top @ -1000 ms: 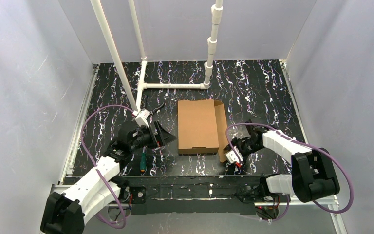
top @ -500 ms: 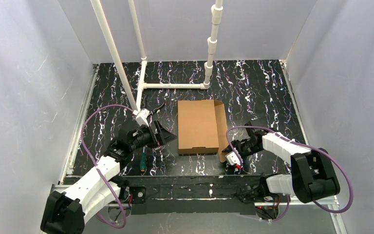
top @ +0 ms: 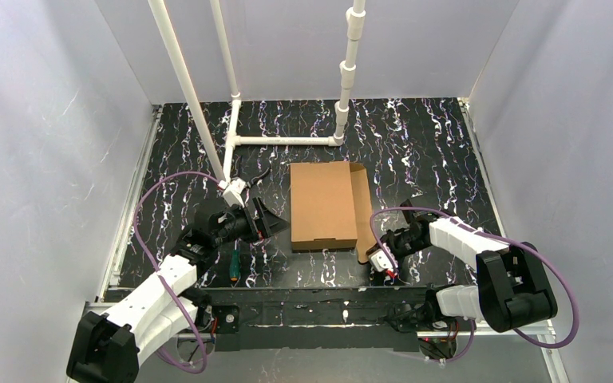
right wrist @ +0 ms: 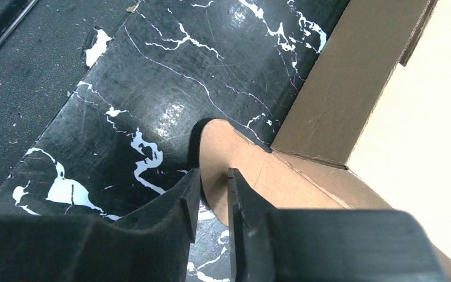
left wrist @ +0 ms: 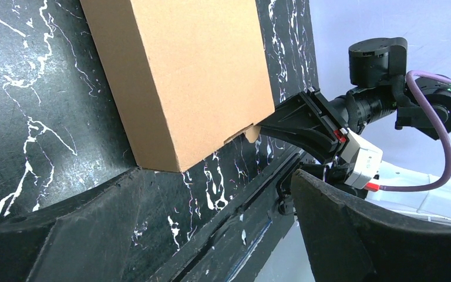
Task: Fold the paper box
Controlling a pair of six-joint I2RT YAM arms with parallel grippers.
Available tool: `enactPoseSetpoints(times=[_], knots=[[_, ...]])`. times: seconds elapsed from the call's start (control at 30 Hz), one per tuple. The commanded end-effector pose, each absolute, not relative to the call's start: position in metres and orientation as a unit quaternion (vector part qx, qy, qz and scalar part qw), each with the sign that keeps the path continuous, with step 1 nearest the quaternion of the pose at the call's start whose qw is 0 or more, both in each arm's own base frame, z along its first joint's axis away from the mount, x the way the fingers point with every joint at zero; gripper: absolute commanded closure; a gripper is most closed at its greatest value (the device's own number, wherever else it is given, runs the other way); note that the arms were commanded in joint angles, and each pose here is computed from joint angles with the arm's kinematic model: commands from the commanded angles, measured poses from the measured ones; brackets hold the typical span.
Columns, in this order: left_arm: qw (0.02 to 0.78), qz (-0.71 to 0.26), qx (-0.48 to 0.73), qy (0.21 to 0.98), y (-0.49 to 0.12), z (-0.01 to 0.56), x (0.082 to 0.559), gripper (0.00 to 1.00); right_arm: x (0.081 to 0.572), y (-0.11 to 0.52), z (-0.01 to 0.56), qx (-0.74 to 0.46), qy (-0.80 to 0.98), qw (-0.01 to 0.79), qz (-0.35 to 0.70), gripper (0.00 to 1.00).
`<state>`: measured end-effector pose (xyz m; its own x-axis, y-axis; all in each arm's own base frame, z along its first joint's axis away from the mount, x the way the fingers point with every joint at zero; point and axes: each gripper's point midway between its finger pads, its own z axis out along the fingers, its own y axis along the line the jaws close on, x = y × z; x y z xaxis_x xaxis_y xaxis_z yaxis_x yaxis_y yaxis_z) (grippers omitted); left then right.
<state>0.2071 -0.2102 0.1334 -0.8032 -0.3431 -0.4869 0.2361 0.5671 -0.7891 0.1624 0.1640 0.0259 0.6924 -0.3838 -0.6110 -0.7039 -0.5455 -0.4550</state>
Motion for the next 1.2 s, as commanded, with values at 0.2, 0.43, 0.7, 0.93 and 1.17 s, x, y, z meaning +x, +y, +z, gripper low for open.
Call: enactPoseSetpoints(times=[0.2, 0.43, 0.7, 0.93, 1.17], knots=[[0.310, -0.468, -0.027, 0.827, -0.210, 0.130, 0.204, 0.07, 0.178, 0.172, 0.044, -0.836, 0.321, 0.385, 0.222, 0.73], [0.309, -0.468, -0.028, 0.827, -0.211, 0.130, 0.204, 0.07, 0.179, 0.173, 0.050, -0.831, 0.324, 0.390, 0.227, 0.71], [0.307, -0.467, -0.028, 0.829, -0.211, 0.129, 0.204, 0.07, 0.179, 0.176, 0.060, -0.825, 0.324, 0.396, 0.238, 0.69], [0.307, -0.468, -0.028, 0.829, -0.211, 0.129, 0.205, 0.07, 0.182, 0.178, 0.065, -0.818, 0.338, 0.398, 0.241, 0.70], [0.306, -0.468, -0.029, 0.829, -0.211, 0.130, 0.205, 0.07, 0.191, 0.179, 0.068, -0.805, 0.366, 0.401, 0.239, 0.74]])
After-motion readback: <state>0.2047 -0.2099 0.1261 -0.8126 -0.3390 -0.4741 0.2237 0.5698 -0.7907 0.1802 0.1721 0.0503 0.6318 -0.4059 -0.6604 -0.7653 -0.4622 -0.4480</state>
